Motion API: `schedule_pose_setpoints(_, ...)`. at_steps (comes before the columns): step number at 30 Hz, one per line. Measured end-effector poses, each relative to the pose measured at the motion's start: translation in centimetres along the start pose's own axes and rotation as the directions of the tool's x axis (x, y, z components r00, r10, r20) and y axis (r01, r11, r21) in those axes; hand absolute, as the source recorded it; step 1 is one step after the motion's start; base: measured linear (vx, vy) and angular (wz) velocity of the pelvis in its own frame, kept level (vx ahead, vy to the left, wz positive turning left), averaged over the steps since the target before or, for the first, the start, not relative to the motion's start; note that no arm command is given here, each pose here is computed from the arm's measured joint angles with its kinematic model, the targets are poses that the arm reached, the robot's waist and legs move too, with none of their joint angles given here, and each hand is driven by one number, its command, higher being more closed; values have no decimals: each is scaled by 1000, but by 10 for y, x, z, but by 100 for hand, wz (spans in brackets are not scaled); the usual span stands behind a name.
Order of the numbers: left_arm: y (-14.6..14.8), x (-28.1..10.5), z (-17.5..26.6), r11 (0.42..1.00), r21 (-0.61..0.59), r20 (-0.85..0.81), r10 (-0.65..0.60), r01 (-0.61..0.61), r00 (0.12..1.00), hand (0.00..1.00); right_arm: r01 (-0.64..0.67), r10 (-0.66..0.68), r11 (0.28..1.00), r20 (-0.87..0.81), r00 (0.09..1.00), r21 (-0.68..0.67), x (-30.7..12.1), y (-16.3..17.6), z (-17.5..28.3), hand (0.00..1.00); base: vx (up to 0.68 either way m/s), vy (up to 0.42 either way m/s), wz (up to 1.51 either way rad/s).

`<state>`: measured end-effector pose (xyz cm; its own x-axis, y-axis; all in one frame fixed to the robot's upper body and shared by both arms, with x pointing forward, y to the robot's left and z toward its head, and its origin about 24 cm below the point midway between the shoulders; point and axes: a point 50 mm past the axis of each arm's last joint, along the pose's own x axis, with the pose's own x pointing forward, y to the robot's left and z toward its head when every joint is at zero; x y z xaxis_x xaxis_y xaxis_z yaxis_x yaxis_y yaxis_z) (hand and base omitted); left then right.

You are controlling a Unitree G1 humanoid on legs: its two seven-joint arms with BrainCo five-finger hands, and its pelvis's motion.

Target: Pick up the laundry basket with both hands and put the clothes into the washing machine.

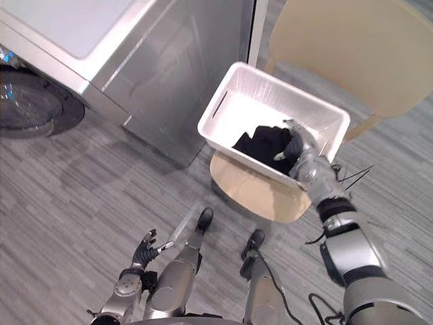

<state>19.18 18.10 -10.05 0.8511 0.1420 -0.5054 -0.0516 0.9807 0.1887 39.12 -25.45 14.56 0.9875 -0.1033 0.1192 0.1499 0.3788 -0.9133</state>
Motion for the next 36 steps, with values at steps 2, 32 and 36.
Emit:
schedule_pose_setpoints(2,-4,4,8,1000,-5,19,-5,5,1000,0,17,-18,999,-28,999,-41,6,-14,-3,0,-7,-88,20)
schedule_pose_setpoints(32,-23,20,51,995,-85,136,-31,43,990,0,117,-284,702,126,950,702,-11,-24,76,100,-23,-87,-3)
schedule_pose_setpoints(36,-14,10,23,996,-93,40,-2,6,999,0,-1,-223,522,138,965,853,-43,21,85,100,22,-6,-54)
